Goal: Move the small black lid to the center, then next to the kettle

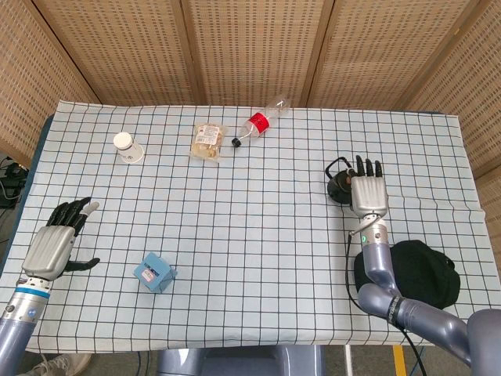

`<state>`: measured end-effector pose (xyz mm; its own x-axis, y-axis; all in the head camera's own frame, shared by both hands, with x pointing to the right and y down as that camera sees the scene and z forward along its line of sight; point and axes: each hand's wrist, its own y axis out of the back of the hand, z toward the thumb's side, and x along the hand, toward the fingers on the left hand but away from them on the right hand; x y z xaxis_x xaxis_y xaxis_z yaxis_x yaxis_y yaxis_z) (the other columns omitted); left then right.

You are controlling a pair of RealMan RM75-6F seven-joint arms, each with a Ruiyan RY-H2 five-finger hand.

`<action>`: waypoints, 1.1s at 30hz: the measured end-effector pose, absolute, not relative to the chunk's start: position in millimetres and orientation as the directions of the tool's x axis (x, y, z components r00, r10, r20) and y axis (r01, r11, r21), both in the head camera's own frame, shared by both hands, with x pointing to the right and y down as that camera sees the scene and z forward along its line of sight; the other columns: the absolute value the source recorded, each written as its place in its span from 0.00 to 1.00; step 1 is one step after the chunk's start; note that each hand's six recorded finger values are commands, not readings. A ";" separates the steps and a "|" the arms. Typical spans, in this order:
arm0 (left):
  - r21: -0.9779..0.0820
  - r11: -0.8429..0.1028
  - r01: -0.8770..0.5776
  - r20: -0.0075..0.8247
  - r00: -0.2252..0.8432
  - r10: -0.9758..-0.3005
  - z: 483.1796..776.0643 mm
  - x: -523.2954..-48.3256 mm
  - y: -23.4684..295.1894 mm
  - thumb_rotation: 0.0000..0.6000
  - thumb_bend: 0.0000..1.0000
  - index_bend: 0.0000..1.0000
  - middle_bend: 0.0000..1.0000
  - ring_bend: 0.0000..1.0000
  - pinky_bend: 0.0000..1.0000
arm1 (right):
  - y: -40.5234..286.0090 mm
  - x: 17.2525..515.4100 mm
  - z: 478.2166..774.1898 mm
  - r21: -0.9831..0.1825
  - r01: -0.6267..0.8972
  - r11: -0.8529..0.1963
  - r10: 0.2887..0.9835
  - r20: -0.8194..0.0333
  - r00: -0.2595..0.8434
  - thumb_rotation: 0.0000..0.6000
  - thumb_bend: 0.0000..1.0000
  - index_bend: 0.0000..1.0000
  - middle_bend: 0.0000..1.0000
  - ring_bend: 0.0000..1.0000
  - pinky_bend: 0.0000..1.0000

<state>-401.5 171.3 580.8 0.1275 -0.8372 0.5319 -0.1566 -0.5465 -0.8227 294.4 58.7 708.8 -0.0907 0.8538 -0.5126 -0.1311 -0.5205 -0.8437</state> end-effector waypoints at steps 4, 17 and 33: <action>-0.822 -0.547 -0.157 0.532 0.127 -0.837 580.5 -401.9 171.3 1.00 0.08 0.08 0.00 0.00 0.00 | 65.0 293.3 711.0 -0.834 -0.135 -0.534 0.845 -0.527 -0.090 1.00 0.70 0.29 0.00 0.00 0.00; -0.818 -0.554 -0.152 0.540 0.125 -0.832 582.4 -401.5 171.5 1.00 0.09 0.08 0.00 0.00 0.00 | 67.9 291.6 721.6 -0.825 -0.130 -0.550 0.835 -0.543 -0.085 1.00 0.68 0.30 0.00 0.00 0.00; -0.813 -0.563 -0.150 0.550 0.122 -0.826 585.5 -400.8 171.2 1.00 0.09 0.08 0.00 0.00 0.00 | 67.6 294.5 728.6 -0.823 -0.124 -0.554 0.832 -0.547 -0.091 1.00 0.66 0.30 0.00 0.00 0.00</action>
